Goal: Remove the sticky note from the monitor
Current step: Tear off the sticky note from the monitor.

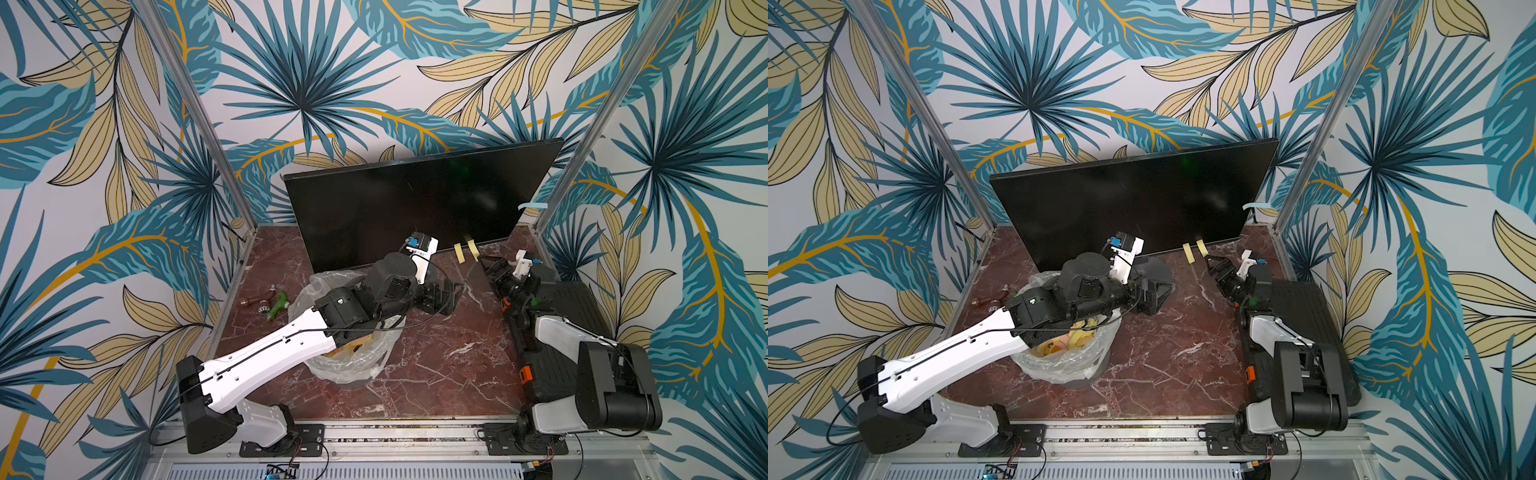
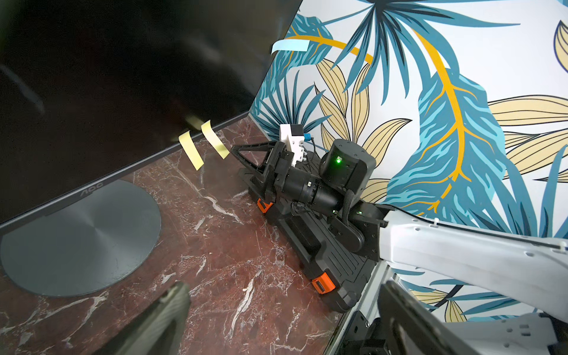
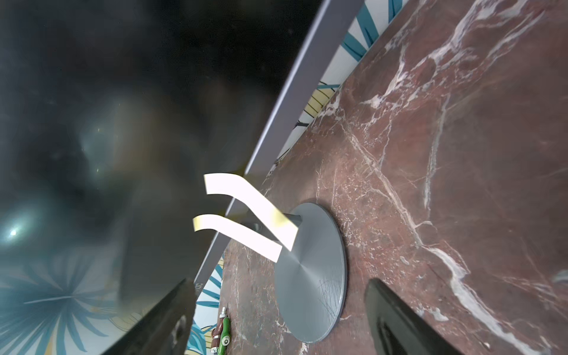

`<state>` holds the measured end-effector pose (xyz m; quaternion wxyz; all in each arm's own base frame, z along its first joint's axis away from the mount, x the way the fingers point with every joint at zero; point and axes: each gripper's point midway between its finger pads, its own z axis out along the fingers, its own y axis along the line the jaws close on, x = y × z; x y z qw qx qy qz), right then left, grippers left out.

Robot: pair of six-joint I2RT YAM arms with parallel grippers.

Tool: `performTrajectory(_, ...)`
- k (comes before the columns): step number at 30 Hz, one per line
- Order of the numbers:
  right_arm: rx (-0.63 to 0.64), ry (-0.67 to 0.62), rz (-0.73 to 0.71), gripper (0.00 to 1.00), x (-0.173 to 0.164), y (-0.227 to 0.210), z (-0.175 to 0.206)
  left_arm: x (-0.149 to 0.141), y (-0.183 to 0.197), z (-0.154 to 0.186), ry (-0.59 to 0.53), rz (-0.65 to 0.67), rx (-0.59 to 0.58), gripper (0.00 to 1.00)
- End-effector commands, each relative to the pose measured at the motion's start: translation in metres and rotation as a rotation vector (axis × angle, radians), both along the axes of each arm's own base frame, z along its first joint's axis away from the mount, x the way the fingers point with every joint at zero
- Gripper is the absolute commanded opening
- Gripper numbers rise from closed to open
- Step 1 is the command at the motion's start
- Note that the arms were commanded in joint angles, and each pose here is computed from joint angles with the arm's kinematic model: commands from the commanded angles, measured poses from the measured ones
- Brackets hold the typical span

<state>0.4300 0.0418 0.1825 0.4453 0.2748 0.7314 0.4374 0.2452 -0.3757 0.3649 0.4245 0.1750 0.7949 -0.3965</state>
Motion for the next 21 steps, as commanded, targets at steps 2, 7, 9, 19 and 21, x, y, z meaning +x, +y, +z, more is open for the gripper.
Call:
performTrajectory(2,0.025,-0.085,0.042,0.87,0.013,0.004,0.022,-0.001,-0.005,0.018,-0.036,-0.020,-0.034,1.00)
performTrajectory(7,0.040,-0.093,0.060,0.84,0.024,0.006,0.022,0.000,-0.007,0.016,-0.031,-0.024,-0.029,1.00)
performTrajectory(9,0.046,-0.097,0.067,0.82,0.028,0.007,0.023,0.000,-0.007,0.015,-0.031,-0.020,-0.027,1.00)
performTrajectory(19,0.082,-0.100,0.091,0.68,0.037,0.010,0.018,0.000,-0.007,0.015,-0.025,-0.020,-0.029,1.00)
performTrajectory(21,0.086,-0.101,0.095,0.63,0.037,0.011,0.018,0.000,-0.007,0.015,-0.024,-0.021,-0.030,1.00)
